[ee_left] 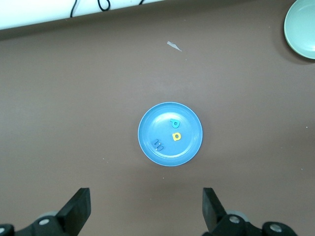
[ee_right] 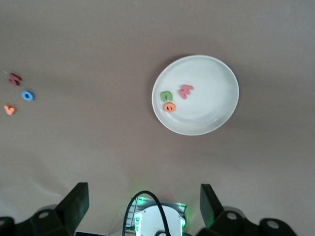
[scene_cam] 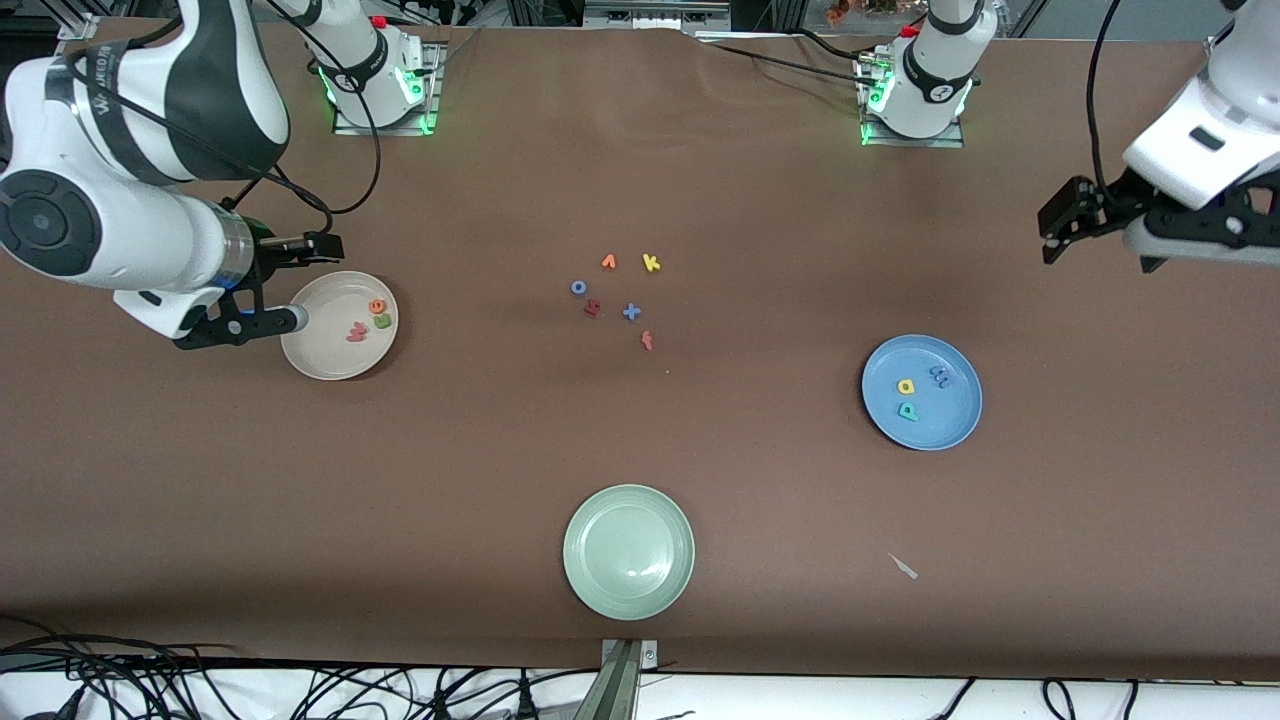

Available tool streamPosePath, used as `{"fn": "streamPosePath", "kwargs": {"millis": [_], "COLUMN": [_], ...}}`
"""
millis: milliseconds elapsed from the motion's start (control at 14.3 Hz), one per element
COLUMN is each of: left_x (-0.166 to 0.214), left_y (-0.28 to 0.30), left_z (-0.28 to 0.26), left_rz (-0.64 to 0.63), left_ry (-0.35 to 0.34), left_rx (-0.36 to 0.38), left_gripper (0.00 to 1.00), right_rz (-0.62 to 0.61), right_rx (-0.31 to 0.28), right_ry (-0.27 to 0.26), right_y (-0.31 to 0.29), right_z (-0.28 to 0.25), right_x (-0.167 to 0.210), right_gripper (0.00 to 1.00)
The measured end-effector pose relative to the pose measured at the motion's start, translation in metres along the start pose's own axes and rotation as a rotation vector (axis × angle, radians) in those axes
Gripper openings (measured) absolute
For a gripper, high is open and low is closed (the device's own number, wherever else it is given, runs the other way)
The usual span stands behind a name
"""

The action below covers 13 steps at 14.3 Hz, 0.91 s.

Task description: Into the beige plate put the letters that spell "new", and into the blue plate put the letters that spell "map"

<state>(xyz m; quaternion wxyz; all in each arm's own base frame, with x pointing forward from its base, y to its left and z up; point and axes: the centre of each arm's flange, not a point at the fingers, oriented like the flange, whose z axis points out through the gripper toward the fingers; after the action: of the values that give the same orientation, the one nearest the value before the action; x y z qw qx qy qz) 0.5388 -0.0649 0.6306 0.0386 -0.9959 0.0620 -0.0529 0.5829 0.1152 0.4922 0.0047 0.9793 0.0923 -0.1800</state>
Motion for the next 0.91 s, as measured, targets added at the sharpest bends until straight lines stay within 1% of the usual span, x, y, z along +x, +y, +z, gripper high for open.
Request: {"fn": "streamPosePath", "kwargs": {"millis": [70, 140, 281, 631, 771, 912], "left_x": [-0.005, -0.007, -0.007, -0.001, 0.003, 0.007], "left_y": [-0.001, -0.004, -0.016, -0.024, -0.024, -0.024], "left_z": [-0.001, 0.001, 0.011, 0.018, 0.014, 0.011], "left_rz": [-0.007, -0.02, -0.057, -0.073, -0.072, -0.074], "left_ry": [0.0, -0.005, -0.024, -0.029, -0.046, -0.057], "left_rx": [-0.012, -0.043, -0.085, -0.09, -0.091, -0.092], "left_gripper": [1.0, 1.0, 1.0, 1.0, 1.0, 1.0], "right_rz": [0.001, 0.005, 0.009, 0.029, 0.052, 0.065], "right_rx": [0.013, 0.014, -0.009, -0.01, -0.002, 0.003], "right_ry": [0.014, 0.027, 0.063, 0.185, 0.213, 0.223], "right_y": [0.006, 0.014, 0.025, 0.046, 0.061, 0.07], "right_z": [-0.005, -0.011, -0.026, -0.062, -0.067, -0.067], "right_x": [-0.003, -0.007, -0.017, -0.039, -0.043, -0.044], "right_gripper": [1.0, 1.0, 1.0, 1.0, 1.0, 1.0]}}
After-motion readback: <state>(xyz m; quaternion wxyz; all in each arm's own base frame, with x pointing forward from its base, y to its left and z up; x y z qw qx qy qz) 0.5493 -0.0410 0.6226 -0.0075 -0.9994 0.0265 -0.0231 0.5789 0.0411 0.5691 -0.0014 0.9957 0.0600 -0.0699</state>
